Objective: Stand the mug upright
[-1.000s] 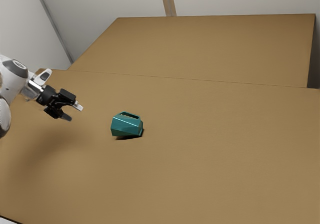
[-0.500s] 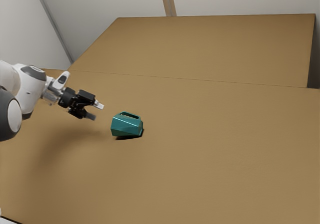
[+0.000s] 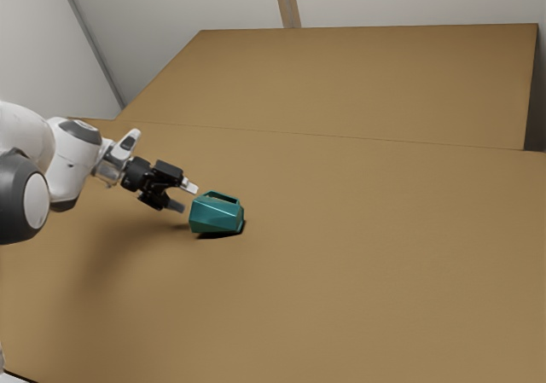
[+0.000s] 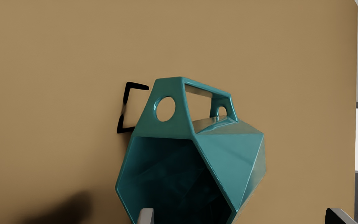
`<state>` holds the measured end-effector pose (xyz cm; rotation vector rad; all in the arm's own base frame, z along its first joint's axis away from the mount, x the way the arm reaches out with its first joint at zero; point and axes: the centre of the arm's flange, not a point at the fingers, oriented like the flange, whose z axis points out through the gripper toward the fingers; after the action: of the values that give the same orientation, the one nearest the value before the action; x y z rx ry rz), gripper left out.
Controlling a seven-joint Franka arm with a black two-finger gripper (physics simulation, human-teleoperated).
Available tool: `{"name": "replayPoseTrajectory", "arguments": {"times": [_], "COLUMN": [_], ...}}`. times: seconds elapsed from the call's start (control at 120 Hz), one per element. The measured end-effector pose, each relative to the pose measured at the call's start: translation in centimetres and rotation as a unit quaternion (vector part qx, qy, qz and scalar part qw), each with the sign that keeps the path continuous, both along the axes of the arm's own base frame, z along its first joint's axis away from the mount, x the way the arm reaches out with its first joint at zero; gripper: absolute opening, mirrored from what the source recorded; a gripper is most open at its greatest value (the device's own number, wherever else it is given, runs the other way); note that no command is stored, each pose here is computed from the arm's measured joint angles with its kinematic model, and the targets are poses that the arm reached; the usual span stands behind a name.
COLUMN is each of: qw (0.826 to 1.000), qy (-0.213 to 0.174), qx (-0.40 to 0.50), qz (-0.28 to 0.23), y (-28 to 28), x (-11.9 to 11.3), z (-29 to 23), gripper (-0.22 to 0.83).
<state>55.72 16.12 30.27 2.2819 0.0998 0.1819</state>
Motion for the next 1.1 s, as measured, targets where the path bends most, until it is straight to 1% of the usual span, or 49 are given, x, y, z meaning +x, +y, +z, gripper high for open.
{"name": "replayPoseTrajectory", "arguments": {"times": [0.75, 0.975, 1.1], "qw": [0.999, 0.999, 0.999], "qy": [0.01, 0.017, 0.023], "qx": [-0.031, -0.038, -0.041], "qz": [0.006, 0.01, 0.012], "y": [-3.4, -3.6, -3.5], "x": [1.2, 1.1, 0.8], "z": [-2.0, -2.4, -2.9], "gripper": [0.62, 0.61, 0.59]}}
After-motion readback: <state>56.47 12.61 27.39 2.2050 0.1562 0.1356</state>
